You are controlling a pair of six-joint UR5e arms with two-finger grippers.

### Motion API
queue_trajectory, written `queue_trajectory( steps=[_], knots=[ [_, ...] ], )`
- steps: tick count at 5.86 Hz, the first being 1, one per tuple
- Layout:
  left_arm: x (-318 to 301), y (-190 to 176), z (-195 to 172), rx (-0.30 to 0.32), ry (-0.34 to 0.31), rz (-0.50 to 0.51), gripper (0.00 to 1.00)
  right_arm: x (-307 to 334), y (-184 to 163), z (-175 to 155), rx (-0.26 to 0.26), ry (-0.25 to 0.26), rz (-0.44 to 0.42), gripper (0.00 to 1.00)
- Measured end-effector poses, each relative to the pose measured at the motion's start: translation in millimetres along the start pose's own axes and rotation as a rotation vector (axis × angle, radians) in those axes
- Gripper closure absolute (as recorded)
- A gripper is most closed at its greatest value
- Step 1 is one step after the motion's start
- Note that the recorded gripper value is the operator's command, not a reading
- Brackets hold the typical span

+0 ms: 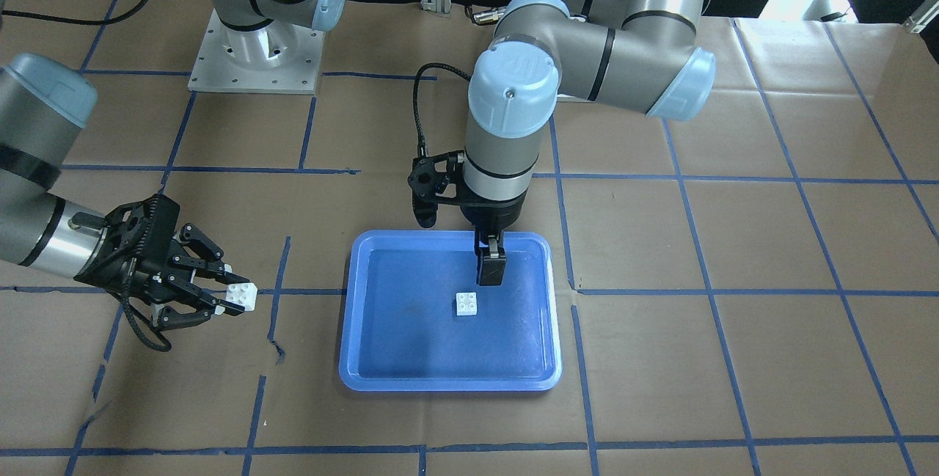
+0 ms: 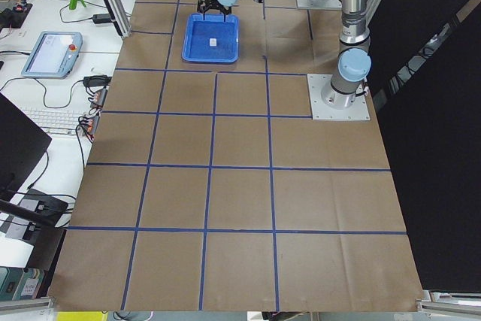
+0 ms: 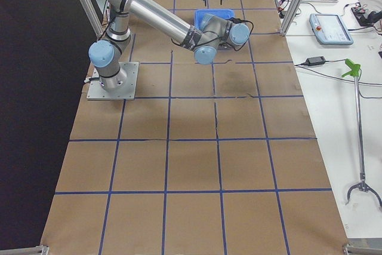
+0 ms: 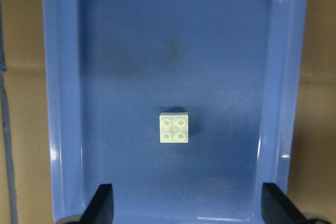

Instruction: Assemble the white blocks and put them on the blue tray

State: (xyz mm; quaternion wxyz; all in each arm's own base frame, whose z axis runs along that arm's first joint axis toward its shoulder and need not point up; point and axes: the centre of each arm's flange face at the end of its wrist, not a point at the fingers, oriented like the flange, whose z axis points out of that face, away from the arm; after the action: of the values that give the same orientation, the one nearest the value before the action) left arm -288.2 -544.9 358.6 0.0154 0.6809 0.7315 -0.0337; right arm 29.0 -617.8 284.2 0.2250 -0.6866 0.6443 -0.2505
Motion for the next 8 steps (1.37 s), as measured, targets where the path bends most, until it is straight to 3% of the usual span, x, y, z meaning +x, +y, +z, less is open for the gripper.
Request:
queue_trajectory(
  steps=[2,3,4,6,8],
  knots=[
    [23,37,-92,-0.018,0.032,-0.099,0.00,0,-48,39,0.001,-0.027,0.004,0.71],
    [37,47,-114,-0.031,0.048,-0.142,0.00,-3,-75,68,-0.008,-0.021,0.022,0.71],
    [44,56,-125,-0.034,0.045,-0.255,0.00,-7,-97,101,-0.015,0.001,0.050,0.70],
    [45,76,-140,-0.027,0.011,-0.634,0.00,-10,-127,173,-0.010,0.043,0.093,0.69],
    [39,99,-147,-0.044,-0.030,-1.045,0.00,-17,-126,230,-0.007,0.050,0.094,0.69]
  ],
)
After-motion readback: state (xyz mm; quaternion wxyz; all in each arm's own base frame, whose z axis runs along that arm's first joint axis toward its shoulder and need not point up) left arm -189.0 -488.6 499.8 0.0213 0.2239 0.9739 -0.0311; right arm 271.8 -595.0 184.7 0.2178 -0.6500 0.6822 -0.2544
